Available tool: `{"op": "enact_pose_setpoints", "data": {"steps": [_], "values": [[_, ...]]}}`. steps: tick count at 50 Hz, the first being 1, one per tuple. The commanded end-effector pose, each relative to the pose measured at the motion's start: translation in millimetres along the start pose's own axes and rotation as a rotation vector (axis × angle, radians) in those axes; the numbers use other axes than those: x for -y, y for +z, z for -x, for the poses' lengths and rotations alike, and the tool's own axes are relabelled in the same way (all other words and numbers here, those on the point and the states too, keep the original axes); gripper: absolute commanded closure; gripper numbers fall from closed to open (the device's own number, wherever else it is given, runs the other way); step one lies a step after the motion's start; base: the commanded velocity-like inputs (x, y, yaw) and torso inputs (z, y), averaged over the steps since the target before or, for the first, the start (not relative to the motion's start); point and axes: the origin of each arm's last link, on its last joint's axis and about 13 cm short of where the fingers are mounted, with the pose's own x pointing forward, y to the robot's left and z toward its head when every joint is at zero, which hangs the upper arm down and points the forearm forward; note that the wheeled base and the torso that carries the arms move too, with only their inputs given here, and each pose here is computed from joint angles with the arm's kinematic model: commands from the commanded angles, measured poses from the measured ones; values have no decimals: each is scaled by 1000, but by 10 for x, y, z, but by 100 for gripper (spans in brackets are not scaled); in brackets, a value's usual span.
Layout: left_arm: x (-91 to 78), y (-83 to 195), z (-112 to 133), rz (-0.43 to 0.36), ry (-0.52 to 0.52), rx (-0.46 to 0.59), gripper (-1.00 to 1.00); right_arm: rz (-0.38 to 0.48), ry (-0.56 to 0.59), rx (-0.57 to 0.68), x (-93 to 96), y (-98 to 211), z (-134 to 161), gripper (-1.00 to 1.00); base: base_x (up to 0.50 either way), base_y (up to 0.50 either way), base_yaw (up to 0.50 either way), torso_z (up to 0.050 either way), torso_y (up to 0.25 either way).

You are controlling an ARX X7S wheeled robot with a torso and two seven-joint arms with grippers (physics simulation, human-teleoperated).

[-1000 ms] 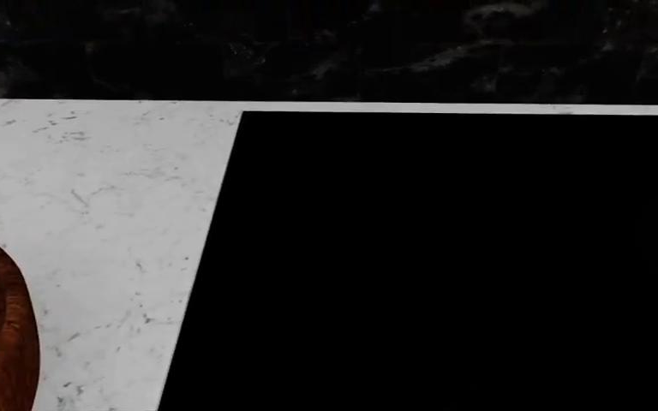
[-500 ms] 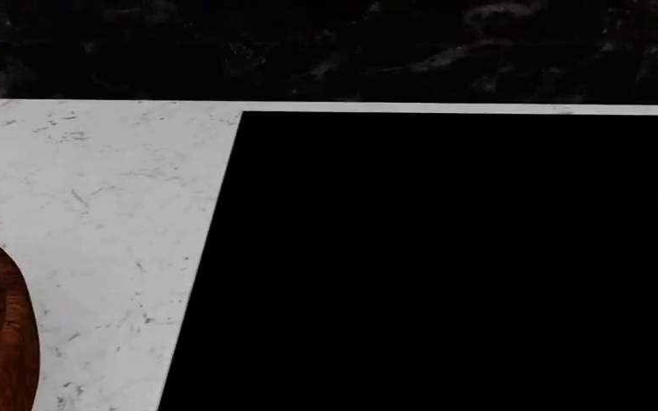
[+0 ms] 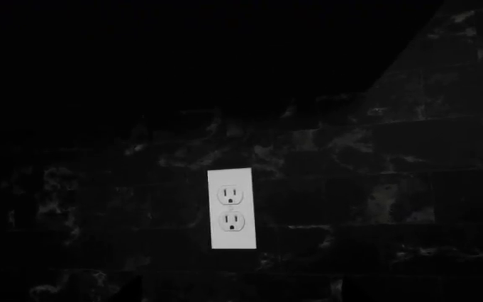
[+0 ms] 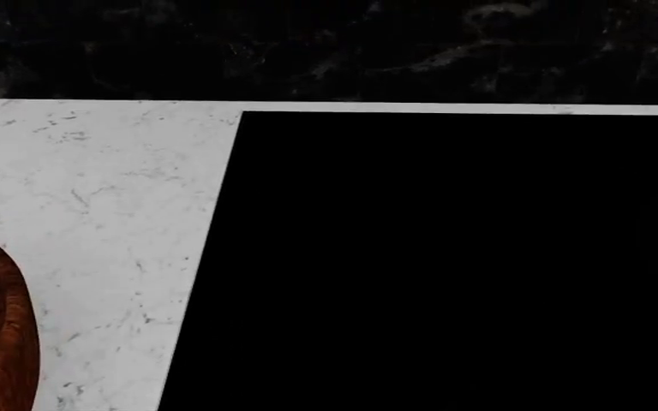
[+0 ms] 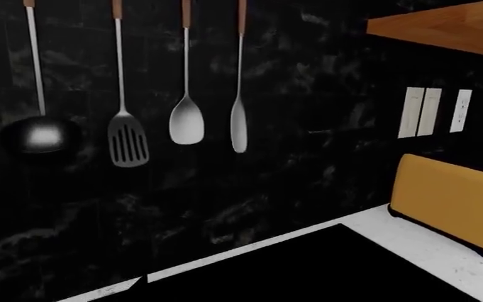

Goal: Pick the tomato from the pan and place it in the bowl.

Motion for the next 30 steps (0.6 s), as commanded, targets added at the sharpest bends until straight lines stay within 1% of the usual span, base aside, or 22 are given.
{"op": "enact_pose_setpoints", "data": {"steps": [1, 7, 9, 23, 30], "values": [[36, -46, -105, -6, -6, -34, -100, -21, 30, -115, 3, -146, -90, -100, 0, 0, 0, 0, 0], [29, -28, -122, -2, -5, -35, -100, -6, 45, -139, -4, -198, -82, -100, 0, 0, 0, 0, 0], [28, -68, -110, -1, -5, -36, -100, -5, 47, -146, -6, -216, -80, -100, 0, 0, 0, 0, 0], [30, -69, -111, 1, -4, -42, -100, -13, 75, -204, -19, -333, -78, -100, 0, 0, 0, 0, 0], [35, -77, -111, 1, -4, -44, -100, -2, 92, -237, -45, -396, -77, -100, 0, 0, 0, 0, 0]]}}
